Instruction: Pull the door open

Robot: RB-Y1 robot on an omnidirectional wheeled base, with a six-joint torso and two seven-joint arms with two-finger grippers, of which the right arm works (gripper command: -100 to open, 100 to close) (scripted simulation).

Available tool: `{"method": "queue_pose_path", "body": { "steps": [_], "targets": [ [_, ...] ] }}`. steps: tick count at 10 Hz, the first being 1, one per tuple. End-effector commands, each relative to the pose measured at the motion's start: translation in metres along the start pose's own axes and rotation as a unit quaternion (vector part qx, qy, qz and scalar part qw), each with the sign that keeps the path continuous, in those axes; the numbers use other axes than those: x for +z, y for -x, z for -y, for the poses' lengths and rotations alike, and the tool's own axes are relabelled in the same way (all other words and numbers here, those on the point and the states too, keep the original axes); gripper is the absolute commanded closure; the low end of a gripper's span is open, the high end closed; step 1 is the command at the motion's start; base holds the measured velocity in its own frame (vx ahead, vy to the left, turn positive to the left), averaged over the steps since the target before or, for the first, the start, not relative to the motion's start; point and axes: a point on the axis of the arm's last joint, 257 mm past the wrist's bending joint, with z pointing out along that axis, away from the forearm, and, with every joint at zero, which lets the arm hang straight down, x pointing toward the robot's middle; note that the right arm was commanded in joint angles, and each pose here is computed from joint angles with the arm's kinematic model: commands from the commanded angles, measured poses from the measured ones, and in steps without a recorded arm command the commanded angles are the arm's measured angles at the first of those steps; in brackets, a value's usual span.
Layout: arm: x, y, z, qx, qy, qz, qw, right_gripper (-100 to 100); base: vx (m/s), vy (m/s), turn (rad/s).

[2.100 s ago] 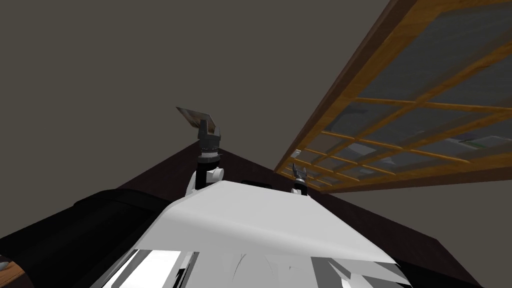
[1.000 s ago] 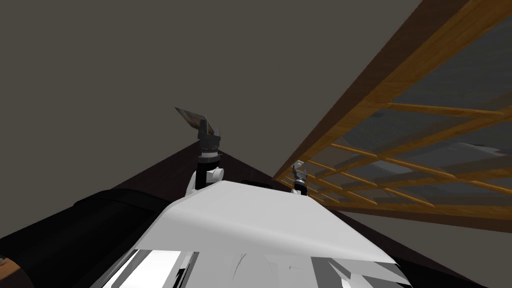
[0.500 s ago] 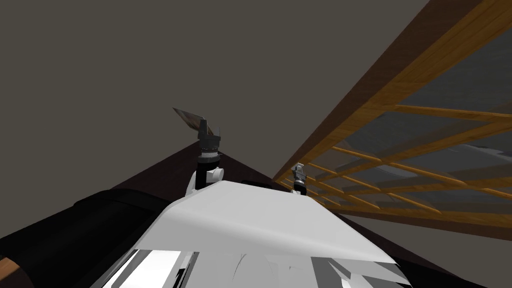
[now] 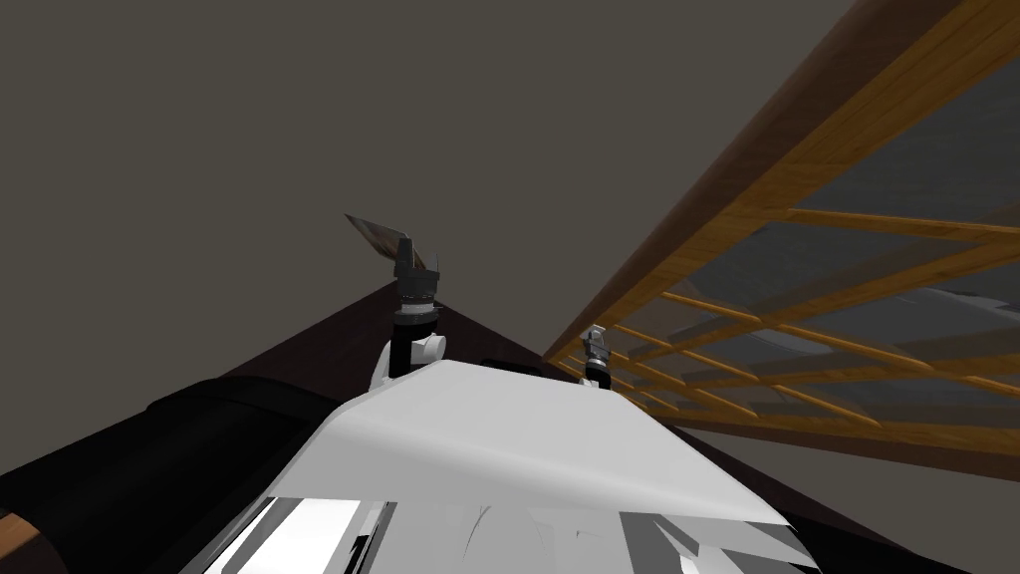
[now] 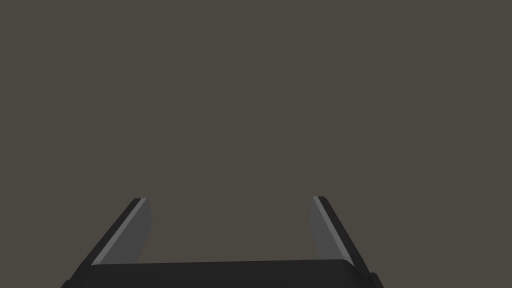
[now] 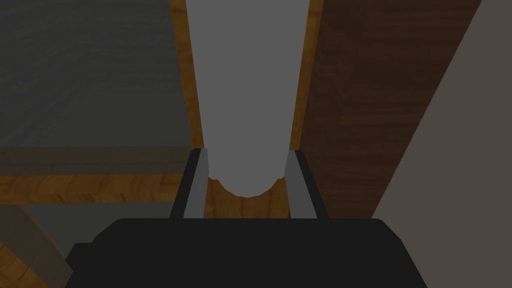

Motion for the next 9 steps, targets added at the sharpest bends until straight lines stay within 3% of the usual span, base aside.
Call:
{"method": "queue_pose_path", "body": {
  "steps": [1,5,9],
  "targets": [
    [0.0002,0.0,-0.0003,0.019,0.0,0.0,0.9998,100,-0.016,-0.003,0.016],
    [0.0007,0.0002,-0.0002,0.066,-0.001,0.0,0.9978,100,-0.014,-0.005,0.017],
    [0.0013,0.0005,0.0,0.123,-0.001,0.001,0.9924,100,-0.021,-0.006,0.021]
  ]
}}
